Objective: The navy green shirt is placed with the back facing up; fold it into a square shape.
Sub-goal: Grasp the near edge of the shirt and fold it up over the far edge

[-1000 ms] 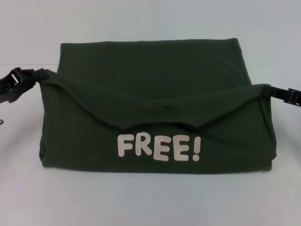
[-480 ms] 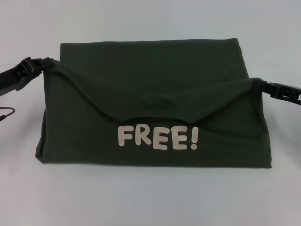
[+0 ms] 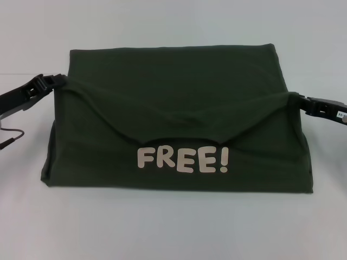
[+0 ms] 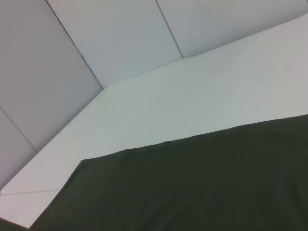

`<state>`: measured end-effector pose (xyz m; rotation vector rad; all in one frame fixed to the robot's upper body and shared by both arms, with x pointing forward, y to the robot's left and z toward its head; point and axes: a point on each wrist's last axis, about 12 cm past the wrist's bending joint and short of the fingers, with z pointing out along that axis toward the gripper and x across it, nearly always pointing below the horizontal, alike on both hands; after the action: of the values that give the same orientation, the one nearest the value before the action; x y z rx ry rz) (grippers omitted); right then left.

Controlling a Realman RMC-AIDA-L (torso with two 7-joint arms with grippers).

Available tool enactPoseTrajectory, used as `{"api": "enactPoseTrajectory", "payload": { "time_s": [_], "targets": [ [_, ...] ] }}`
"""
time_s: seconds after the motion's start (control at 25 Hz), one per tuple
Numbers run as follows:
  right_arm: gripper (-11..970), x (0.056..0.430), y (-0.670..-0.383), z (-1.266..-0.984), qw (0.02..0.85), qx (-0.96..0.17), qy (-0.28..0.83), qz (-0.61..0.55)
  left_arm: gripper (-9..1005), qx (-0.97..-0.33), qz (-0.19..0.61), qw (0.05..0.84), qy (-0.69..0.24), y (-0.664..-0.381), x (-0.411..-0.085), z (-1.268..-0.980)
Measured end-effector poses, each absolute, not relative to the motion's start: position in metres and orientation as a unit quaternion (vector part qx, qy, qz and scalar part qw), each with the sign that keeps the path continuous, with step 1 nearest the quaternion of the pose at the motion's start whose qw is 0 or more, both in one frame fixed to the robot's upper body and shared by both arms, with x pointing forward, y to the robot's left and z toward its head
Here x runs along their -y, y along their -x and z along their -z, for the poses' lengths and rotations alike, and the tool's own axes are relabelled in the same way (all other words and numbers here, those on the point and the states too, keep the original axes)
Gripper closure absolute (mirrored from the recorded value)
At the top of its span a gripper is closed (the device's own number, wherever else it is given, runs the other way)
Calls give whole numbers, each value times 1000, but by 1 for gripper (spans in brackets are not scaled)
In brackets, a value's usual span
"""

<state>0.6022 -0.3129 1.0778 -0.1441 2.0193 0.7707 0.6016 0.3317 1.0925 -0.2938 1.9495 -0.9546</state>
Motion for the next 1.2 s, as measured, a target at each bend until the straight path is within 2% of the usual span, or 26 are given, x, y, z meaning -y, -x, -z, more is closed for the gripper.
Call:
{"api": "enactPoseTrajectory", "payload": {
  "time_s": [0.4,0.96,1.12,1.16,1.2],
  "targets": [
    [885,301,-606,-1071,471,-830,70,-291,970,-798,363,468,106,-605,-323,-1086],
    [883,295,-613,-1068,467,-842,75,-260,971,-825,276,486,80,-621,-298,-1075],
    [883,296,-613,-1066,465,-845,68,-254,912,-829,260,487,89,-624,-294,-1072],
    [840,296,-612,-1065,464,-845,66,-255,897,-828,260,488,92,-624,-294,-1072],
    [797,298,-610,-1064,465,-844,63,-258,825,-827,261,488,97,-623,-295,-1071]
  ]
}}
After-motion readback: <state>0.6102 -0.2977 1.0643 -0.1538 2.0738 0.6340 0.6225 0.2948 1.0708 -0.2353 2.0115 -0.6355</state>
